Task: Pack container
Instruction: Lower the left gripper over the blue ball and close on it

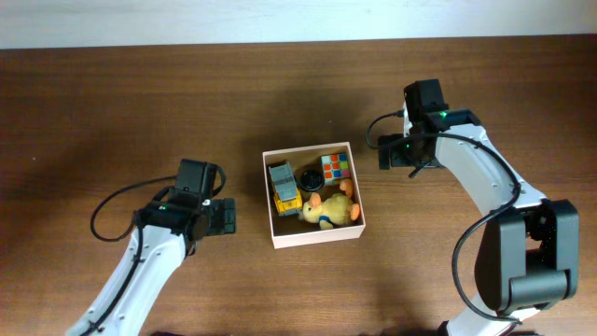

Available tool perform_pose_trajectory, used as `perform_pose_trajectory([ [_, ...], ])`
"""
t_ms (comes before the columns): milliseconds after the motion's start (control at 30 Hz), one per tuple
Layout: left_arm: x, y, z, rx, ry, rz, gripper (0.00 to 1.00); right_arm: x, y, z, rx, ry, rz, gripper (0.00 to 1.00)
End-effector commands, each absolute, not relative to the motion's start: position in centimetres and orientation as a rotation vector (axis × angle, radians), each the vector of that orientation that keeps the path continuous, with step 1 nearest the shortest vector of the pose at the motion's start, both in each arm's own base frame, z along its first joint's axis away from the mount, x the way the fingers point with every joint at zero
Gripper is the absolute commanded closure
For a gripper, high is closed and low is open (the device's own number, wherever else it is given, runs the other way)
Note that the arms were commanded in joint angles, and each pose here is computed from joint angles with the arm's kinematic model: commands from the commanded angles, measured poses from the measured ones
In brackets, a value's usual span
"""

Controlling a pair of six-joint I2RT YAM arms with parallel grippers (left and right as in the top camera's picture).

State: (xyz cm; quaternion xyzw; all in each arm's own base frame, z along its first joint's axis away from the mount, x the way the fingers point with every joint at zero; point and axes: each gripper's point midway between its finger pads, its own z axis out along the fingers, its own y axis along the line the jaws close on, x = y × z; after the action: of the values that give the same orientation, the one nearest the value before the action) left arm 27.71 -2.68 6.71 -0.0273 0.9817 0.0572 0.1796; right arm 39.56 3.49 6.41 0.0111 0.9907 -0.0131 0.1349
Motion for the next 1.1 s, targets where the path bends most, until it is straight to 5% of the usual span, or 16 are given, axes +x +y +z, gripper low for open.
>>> perform_pose_trajectory([
  [0,27.4,-1.5,5.3,-0.139,2.806,0.252,0.01,39.5,3.3,6.3,0.043,2.873,-0.036,0.01],
  [600,27.1,-0.6,0.8,-0.267,2.915,0.325,0.00,39.5,3.3,6.3,0.043,2.873,-0.035,0.01],
  [700,27.0,-0.5,0.8,-0.272,2.918,0.327,0.07,39.5,3.3,6.3,0.043,2.873,-0.035,0.01],
  [900,27.0,-0.5,0.8,-0.272,2.921,0.328,0.36,39.5,3.3,6.3,0.043,2.873,-0.036,0.01],
  [1067,26.9,-0.5,0.8,-0.271,2.925,0.330,0.41,39.5,3.3,6.3,0.043,2.873,-0.035,0.01],
])
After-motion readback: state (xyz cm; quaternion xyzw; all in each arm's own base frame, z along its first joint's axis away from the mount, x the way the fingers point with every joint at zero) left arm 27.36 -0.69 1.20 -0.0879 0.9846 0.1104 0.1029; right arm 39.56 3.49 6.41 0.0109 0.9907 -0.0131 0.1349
